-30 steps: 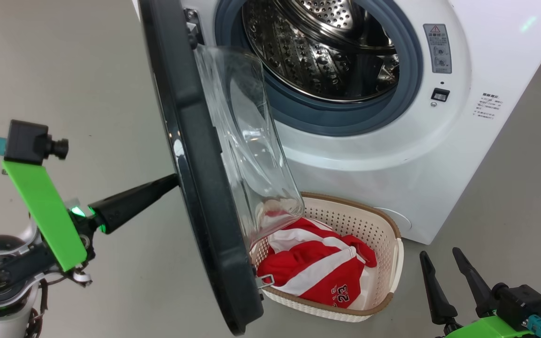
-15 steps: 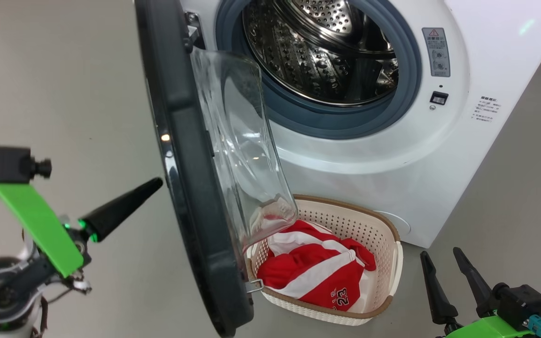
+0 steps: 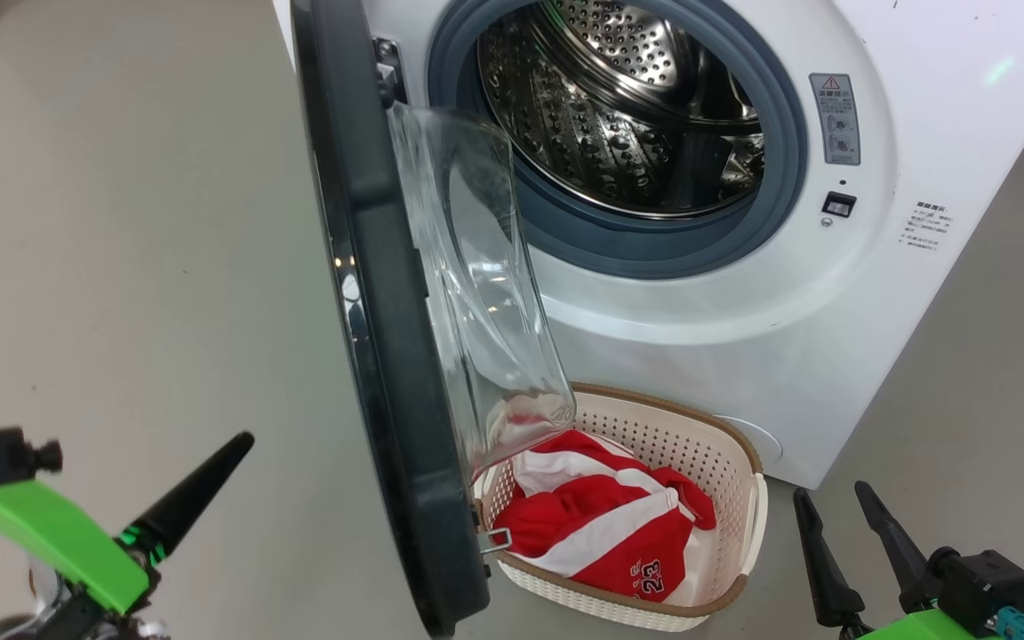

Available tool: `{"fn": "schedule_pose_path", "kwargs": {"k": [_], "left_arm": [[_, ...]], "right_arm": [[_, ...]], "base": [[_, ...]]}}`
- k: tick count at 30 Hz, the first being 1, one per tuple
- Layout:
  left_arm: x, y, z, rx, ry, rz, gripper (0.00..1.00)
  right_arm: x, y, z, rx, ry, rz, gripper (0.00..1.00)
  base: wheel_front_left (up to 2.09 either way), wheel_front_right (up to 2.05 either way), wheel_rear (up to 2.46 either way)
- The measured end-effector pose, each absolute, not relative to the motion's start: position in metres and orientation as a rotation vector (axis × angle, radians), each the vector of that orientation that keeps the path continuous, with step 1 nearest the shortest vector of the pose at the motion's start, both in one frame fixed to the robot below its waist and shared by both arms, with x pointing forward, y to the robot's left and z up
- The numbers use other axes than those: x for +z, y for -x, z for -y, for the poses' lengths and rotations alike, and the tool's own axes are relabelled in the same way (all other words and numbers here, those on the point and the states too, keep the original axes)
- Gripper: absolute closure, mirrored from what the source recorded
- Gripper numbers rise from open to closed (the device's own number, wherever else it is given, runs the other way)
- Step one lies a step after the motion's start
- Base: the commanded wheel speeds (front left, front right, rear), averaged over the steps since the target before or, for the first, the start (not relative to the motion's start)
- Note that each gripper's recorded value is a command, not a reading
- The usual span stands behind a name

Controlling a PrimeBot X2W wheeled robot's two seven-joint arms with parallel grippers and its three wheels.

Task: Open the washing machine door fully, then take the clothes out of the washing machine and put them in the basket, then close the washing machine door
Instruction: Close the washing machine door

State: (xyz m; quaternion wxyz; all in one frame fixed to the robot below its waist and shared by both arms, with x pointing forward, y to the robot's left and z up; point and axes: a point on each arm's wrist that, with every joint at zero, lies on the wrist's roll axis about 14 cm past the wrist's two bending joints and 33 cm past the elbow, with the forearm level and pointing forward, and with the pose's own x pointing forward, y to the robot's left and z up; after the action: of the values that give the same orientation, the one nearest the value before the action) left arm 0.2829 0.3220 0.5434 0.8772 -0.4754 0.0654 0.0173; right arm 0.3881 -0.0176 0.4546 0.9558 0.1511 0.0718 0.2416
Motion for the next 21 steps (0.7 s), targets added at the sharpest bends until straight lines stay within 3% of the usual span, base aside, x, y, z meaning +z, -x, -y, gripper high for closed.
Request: {"fn": "schedule_pose_path", "kwargs": {"k": [2, 6, 9, 10, 11, 21], "left_arm": [[0.532, -0.276, -0.326, 0.076, 1.01, -0.14, 0.74], [0.515, -0.266, -0.333, 0.142, 1.04, -0.129, 0.58], [0.503, -0.259, -0.336, 0.185, 1.058, -0.129, 0.32], [0.5, -0.256, -0.337, 0.2, 1.066, -0.126, 0.13], [0.497, -0.255, -0.338, 0.211, 1.08, -0.119, 0.0], [0.467, -0.243, -0.334, 0.321, 1.108, -0.099, 0.0]], "right_arm": [[0.455, -0.388, 0.017, 0.494, -0.306, -0.144, 0.0], [0.457, -0.387, 0.016, 0.498, -0.304, -0.14, 0.0], [0.458, -0.385, 0.015, 0.5, -0.302, -0.14, 0.0], [0.457, -0.385, 0.015, 0.501, -0.302, -0.14, 0.0], [0.457, -0.384, 0.015, 0.501, -0.301, -0.142, 0.0], [0.453, -0.378, 0.013, 0.513, -0.297, -0.157, 0.0]], "base": [[0.0, 0.0, 0.0], [0.0, 0.0, 0.0], [0.0, 0.0, 0.0], [0.0, 0.0, 0.0], [0.0, 0.0, 0.0], [0.0, 0.0, 0.0]]}}
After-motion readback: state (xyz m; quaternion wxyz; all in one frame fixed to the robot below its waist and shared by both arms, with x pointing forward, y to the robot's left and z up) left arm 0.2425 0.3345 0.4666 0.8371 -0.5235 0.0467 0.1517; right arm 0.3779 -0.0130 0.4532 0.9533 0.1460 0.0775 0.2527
